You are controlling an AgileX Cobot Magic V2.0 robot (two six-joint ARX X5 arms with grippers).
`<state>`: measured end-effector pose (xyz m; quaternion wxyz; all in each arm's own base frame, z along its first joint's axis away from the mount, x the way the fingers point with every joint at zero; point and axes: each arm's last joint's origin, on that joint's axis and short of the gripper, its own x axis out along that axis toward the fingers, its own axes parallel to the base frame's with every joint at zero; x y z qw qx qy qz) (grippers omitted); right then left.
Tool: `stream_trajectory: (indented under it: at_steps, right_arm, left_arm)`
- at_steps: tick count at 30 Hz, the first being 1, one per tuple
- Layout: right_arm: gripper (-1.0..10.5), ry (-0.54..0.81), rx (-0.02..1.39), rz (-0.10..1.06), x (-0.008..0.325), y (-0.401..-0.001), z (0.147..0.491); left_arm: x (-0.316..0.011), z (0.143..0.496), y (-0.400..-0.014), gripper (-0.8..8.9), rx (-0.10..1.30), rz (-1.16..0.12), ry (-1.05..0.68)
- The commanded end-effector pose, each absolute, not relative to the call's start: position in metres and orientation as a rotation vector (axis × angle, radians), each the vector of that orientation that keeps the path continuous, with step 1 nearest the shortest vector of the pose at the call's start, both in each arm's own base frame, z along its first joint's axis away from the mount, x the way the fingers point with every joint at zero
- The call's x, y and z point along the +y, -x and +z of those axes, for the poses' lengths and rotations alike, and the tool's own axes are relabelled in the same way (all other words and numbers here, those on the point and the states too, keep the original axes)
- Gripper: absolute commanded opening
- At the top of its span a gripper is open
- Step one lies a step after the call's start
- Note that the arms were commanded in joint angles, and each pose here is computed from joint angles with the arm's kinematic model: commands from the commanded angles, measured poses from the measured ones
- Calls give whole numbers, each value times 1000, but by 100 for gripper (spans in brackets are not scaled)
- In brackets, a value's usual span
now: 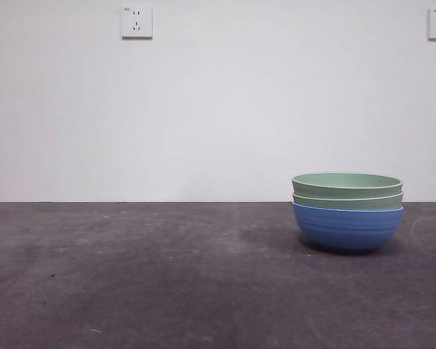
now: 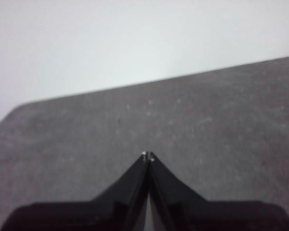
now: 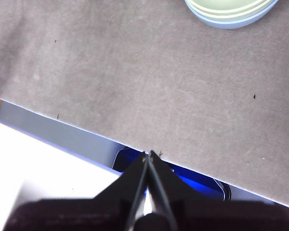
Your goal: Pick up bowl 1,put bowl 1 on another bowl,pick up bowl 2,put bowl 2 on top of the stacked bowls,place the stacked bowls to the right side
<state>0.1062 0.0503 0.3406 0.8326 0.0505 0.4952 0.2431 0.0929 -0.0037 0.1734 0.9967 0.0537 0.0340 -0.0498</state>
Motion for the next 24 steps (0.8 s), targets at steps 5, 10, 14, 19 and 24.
stream_trajectory:
  at_steps: [5,10,14,19,24]
  right_arm:
    - [3,-100,1052,516,50,-106,339]
    - [3,-100,1052,516,50,-106,339]
    - [3,-100,1051,515,50,-106,339]
    - [3,-100,1052,516,50,-106,339]
    - [3,-100,1051,515,50,-106,339]
  left_arm:
    - [-3,148,-96,-3,166,-93,-31]
    - [-3,147,-96,-3,180,-94,-19]
    - [-3,147,-96,-3,177,-93,-16]
    - [-3,147,-96,-3,177,-92,-16]
    - [-3,147,-96,-3,177,-91,-16]
